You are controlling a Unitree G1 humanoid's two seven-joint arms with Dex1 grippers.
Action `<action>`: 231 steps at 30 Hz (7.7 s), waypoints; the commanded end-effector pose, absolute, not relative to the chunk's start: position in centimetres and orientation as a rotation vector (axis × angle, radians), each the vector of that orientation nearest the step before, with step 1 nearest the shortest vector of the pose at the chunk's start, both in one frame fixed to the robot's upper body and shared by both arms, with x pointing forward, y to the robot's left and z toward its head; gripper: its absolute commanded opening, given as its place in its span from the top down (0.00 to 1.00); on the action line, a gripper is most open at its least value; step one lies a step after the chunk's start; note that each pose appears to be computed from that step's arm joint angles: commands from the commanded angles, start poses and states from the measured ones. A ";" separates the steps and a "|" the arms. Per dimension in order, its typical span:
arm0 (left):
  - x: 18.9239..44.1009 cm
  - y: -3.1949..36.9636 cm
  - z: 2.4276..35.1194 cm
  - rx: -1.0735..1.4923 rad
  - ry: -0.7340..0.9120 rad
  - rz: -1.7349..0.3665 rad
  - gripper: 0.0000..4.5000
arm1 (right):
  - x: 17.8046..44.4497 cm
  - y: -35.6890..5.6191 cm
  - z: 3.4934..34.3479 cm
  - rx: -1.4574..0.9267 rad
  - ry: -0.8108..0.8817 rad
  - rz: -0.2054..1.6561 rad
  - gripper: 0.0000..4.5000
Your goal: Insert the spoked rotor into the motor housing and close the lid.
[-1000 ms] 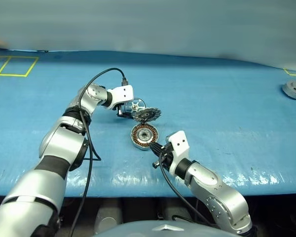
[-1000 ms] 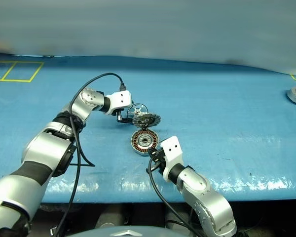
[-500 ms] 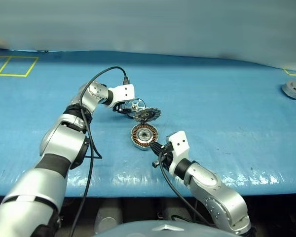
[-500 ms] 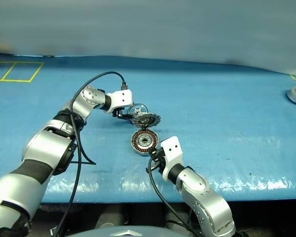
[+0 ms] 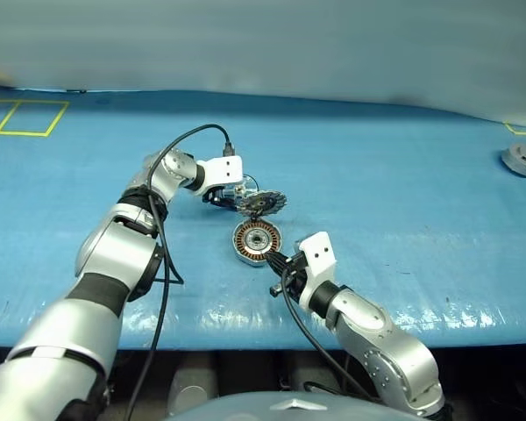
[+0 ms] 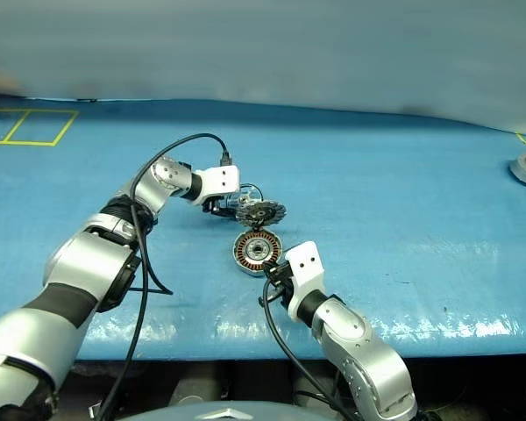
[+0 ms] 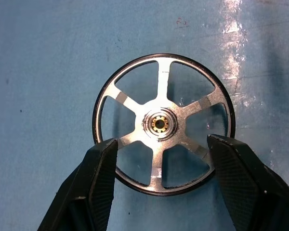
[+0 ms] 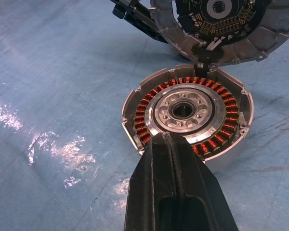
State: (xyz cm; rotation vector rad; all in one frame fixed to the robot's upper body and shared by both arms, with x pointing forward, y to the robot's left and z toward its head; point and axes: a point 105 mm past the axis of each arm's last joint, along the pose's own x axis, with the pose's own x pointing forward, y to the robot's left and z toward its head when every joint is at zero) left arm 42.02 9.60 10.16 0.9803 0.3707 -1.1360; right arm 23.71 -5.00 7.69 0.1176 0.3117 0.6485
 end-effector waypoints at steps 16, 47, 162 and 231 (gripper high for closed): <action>42.3 9.6 10.5 1.016 0.402 -1.119 0.87 | 23.9 -4.9 9.5 0.134 0.230 0.631 1.00; 42.0 15.1 13.4 0.573 0.394 -1.001 0.49 | 24.4 -3.2 9.5 0.135 0.245 0.742 1.00; 31.6 8.8 11.7 0.824 0.468 -1.278 0.99 | 22.7 -7.4 4.6 0.237 0.094 0.587 1.00; 27.5 9.8 13.6 0.322 0.150 -1.152 0.99 | 24.7 -8.5 8.5 0.199 0.137 0.515 1.00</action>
